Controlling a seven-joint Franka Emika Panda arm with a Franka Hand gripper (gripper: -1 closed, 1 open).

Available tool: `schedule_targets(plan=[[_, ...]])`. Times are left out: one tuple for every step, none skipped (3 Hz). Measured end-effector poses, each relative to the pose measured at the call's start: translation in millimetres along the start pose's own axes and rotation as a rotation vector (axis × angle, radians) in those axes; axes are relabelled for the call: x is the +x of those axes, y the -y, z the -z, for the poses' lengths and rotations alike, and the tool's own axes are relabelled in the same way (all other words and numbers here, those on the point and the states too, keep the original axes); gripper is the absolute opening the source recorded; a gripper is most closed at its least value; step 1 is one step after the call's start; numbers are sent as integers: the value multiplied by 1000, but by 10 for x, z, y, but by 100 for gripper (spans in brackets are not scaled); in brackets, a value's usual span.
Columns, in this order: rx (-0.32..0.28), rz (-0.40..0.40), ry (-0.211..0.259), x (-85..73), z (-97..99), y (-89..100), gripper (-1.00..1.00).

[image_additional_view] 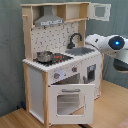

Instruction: Play with the kitchen

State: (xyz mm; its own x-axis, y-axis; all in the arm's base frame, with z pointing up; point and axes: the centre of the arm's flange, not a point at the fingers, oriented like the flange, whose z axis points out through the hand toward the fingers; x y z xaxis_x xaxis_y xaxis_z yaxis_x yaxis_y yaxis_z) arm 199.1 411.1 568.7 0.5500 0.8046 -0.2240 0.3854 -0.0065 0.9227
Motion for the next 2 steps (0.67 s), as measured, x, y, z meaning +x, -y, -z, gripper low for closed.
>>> schedule_targets(plan=[[116, 55, 18, -32, -256, 127, 100], [240, 117, 24, -51, -574, 292, 100]])
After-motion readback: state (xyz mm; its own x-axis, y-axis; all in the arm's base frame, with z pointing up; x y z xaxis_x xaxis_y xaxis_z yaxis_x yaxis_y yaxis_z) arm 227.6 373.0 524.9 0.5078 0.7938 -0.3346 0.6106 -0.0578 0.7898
